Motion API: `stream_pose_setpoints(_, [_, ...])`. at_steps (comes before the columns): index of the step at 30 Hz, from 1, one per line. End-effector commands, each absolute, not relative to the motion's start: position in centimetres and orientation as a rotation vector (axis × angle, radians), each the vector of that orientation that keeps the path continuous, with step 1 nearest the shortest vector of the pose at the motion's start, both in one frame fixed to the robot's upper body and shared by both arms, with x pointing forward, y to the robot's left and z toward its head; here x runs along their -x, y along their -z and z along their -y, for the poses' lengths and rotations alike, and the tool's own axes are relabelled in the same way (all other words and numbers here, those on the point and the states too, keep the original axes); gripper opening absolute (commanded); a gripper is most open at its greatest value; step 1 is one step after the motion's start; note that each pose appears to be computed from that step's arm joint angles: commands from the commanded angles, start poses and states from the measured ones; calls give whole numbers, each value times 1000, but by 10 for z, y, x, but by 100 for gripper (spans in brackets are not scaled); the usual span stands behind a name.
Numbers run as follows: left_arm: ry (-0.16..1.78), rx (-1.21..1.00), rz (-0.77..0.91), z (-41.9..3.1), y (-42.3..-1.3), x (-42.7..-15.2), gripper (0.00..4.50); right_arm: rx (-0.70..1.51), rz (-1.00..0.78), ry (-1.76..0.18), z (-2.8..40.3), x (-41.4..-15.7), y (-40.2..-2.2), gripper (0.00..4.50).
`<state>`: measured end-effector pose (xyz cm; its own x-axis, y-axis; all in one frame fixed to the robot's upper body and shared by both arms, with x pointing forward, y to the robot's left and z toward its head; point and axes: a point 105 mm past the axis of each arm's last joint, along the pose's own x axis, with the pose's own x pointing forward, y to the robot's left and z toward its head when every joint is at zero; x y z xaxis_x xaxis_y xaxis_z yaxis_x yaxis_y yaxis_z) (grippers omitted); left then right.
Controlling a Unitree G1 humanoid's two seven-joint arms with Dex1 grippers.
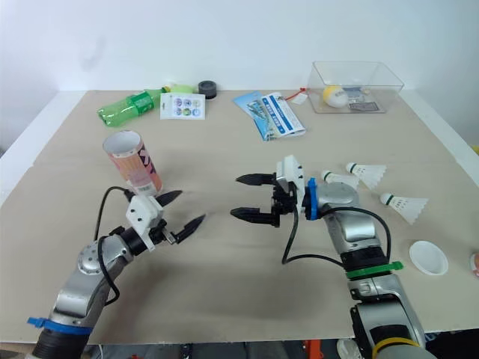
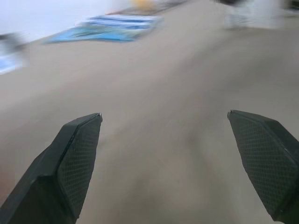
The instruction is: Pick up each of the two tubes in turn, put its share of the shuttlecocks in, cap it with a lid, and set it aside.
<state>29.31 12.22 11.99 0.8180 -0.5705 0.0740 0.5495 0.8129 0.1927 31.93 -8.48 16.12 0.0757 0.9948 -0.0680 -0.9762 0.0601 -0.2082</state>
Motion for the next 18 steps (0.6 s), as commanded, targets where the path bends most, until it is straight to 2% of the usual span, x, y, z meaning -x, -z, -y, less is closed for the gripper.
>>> stream_pose_setpoints(1, [389,-146,151,-147,-129,-285,450,263,161,-1516,79,-321,-168,445])
stream_pose_setpoints(5, [205,-131,104,-174,-118,-280,450,259,146,-1522,77,-322,-164,445])
stream_pose_setpoints(8, [104,-96,81,-189,-112,-287,450,263,168,-1491,77,-329,-167,445])
stream_pose_setpoints(18, [71,13,53,-203,-102,-326,450,330,207,-1425,81,-336,-168,445])
